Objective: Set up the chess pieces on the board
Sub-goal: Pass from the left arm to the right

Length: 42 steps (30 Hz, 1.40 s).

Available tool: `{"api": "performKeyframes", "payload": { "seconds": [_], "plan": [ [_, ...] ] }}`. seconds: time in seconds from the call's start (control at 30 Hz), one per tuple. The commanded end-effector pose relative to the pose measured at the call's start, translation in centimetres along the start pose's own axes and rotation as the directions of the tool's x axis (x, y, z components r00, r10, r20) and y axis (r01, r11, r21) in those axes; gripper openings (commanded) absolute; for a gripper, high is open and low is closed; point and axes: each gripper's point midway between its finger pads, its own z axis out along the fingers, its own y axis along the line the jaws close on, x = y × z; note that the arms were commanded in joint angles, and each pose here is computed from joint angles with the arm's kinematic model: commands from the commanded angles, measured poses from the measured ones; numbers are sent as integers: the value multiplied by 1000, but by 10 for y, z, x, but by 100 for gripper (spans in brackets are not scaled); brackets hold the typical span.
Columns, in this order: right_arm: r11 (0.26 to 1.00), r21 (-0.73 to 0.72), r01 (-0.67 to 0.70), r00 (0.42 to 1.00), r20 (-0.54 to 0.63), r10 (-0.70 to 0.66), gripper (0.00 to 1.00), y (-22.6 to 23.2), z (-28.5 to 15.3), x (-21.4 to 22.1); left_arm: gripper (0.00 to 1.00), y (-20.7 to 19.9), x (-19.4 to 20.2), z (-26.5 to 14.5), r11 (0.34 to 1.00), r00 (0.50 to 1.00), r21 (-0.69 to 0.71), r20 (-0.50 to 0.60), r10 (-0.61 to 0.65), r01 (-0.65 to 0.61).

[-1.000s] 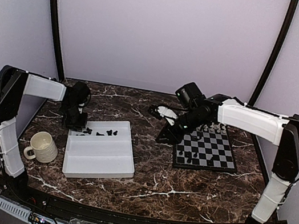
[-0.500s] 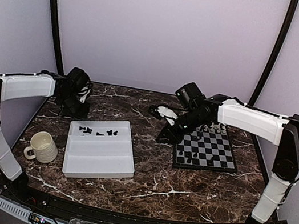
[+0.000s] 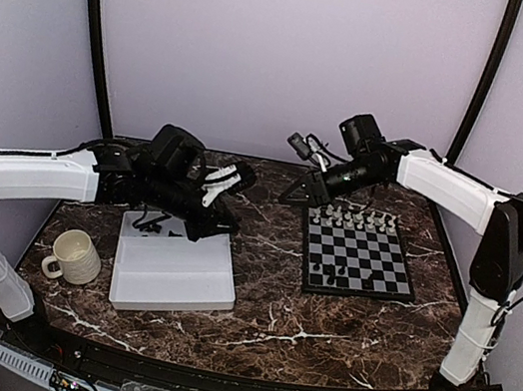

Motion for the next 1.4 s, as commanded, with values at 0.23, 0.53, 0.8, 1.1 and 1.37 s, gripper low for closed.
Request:
{"api": "performKeyframes", "payload": {
  "seconds": [0.23,0.53,0.8,1.1,1.37],
  "plan": [
    [892,-404,-202,977,-22,211,41,60,7,10,10,-22,-32,6,981,978,26,89,189,-192],
    [865,-438,-246,968,-75,238,39,68,27,17,10,-23,-31,9,978,975,14,77,207,-209],
    [865,-432,-254,967,-102,233,36,72,40,21,10,-25,-32,10,976,974,18,75,215,-217],
    [851,-457,-259,966,-122,229,26,78,50,21,10,-26,-31,9,976,974,16,78,215,-217],
    [831,-488,-266,964,-128,234,19,84,52,20,10,-27,-29,12,975,973,25,74,217,-219]
  ]
}}
